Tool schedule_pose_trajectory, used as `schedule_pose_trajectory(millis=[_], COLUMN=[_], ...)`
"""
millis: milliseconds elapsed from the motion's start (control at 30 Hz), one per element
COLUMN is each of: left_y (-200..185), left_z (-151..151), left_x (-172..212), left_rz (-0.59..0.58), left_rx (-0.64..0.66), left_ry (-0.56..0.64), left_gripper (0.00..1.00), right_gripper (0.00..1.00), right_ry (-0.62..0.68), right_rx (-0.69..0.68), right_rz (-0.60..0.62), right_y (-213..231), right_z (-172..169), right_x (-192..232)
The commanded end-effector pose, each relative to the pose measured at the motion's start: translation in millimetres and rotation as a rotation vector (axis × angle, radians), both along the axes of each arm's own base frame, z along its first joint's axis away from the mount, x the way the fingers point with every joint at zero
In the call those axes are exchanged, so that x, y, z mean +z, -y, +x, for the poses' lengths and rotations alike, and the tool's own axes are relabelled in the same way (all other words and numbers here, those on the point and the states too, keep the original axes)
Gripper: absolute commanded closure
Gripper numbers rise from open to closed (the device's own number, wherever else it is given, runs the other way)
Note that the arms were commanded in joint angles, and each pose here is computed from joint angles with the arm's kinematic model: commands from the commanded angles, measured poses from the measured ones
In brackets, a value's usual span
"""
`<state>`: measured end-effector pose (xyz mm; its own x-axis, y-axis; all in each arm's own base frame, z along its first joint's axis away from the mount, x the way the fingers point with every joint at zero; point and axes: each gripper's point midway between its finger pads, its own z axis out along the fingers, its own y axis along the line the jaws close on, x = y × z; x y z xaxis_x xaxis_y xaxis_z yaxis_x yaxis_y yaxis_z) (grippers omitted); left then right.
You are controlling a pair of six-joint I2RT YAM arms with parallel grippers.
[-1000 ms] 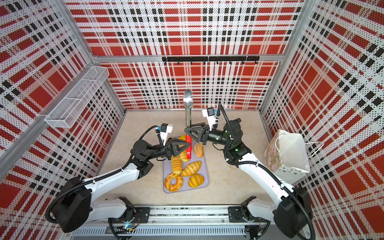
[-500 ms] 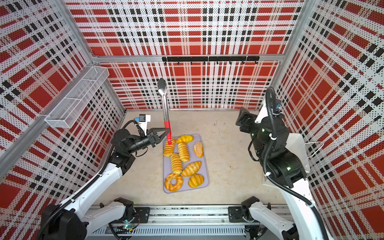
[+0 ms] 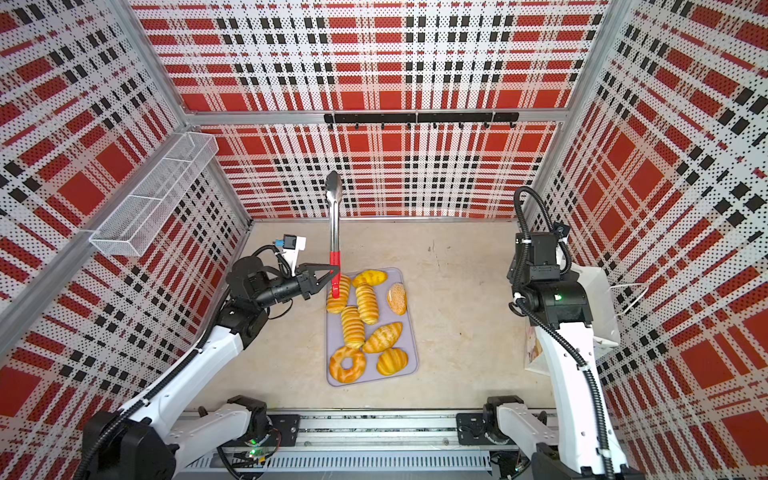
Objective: Place the fake bread into the paper bag
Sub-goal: 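Move the right gripper to the paper bag and grasp its rim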
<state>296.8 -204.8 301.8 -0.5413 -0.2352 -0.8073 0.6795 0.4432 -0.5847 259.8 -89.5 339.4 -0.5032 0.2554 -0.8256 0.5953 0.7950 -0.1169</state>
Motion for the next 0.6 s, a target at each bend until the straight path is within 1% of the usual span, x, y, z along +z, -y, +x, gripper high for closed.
schedule_pose_trajectory(millis=[0,67,133,267,333,367,433,533,567], left_y=[1,1,1,1,1,-9,-13,-22,-23], left_z=[-6,-7,-7,-6,-6,0,3,6,5], left_x=[6,7,6,5,4,4,5,9,10], left_rz=[-0.006,-0.006,-0.005,-0.004,-0.003,-0.002,-0.005,-0.01,-0.011], left_rx=[-0.03,-0.029,-0.029,-0.029,-0.03,0.002,0.012,0.04,0.044], left_ry=[0.047,0.053,0.051,0.049,0.047,0.046,0.048,0.061,0.068], left_gripper=[1.0,1.0,1.0,1.0,1.0,1.0,1.0,1.0,1.0], right_gripper=[0.16,0.16,0.18,0.22,0.19,0.18,0.17,0.13,0.13], right_ry=[-0.029,-0.037,-0.008,0.106,0.165,0.2,0.225,0.176,0.159], right_rx=[-0.004,-0.002,0.028,0.141,0.213,0.216,0.16,0.009,-0.005], right_rz=[-0.024,-0.037,-0.028,0.028,0.053,0.061,0.053,-0.025,-0.038], right_y=[6,7,3,-16,-27,-29,-20,5,8], right_z=[0,1,4,2,-2,-7,-22,-48,-51], right_x=[-4,-3,6,41,61,72,86,89,86])
